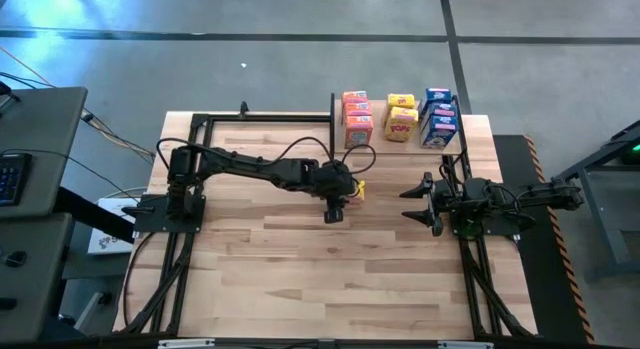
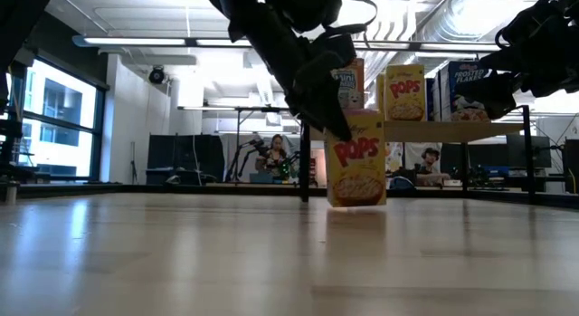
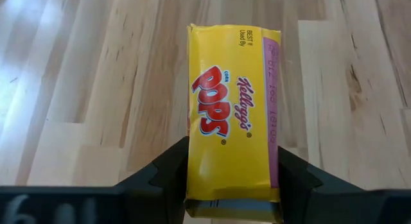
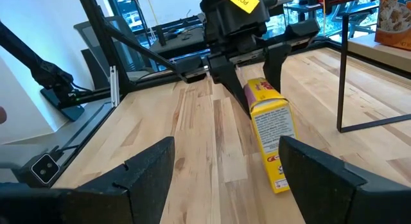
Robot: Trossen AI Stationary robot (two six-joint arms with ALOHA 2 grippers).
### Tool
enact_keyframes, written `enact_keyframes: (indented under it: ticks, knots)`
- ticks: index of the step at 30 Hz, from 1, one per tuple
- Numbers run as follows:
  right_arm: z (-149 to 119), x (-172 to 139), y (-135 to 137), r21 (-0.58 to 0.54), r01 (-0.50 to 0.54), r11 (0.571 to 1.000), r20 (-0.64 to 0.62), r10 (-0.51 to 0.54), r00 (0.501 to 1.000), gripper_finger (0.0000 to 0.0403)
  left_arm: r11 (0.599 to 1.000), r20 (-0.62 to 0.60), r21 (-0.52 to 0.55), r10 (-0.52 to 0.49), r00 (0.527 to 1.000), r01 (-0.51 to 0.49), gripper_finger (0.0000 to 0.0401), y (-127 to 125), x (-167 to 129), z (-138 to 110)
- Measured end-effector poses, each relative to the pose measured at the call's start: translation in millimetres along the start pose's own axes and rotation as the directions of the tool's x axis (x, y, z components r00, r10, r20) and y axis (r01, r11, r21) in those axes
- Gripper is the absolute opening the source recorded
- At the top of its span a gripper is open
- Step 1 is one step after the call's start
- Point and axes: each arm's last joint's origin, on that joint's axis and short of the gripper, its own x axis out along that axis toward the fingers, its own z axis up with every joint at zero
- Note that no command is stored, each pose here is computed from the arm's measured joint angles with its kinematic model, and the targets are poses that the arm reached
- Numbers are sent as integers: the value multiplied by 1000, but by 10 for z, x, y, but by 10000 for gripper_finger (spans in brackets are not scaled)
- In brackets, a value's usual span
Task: Stack cereal on shelf
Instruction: Put the yellow cereal box on the shelf aligned with the other yellow cereal boxes
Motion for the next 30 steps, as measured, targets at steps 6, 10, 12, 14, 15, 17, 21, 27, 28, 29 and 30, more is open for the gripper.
enact_keyframes:
  ticks: [6,10,12,14,15,17,21,27,28,29,30]
  knots:
    - [0,0,0,0,0,1000,0,0,1000,270,1000,-6,-9,3,1000,-3,179,30,2,-7]
    - [0,0,0,0,0,1000,0,0,1000,270,1000,-4,-8,3,1000,-3,205,31,0,-5]
    - [0,0,0,0,0,1000,0,0,1000,270,1000,-4,-8,3,1000,-3,216,31,-1,-5]
    - [0,0,0,0,0,1000,0,0,1000,270,1000,-4,-7,3,1000,-3,225,30,-2,-4]
    - [0,0,0,0,0,1000,0,0,1000,270,1000,-4,-7,3,1000,-3,229,29,-3,-5]
    - [0,0,0,0,0,1000,0,0,1000,270,1000,-11,-8,4,1000,-4,236,29,-4,-11]
    - [0,0,0,0,0,1000,0,0,1000,270,1000,-19,-7,11,1000,-11,245,37,-68,-7]
    - [-1,1,0,0,0,1000,-1,0,1000,270,1000,-23,-17,15,1000,-16,248,75,-342,35]
    - [-1,1,0,0,0,1000,-1,0,1000,270,999,-16,-28,16,1000,-17,248,83,-393,49]
    - [0,0,0,0,0,1000,0,0,1000,270,999,-8,-34,18,1000,-18,248,88,-453,63]
    - [-1,1,0,0,0,1000,-1,0,1000,270,999,-11,-40,15,1000,-16,248,92,-515,54]
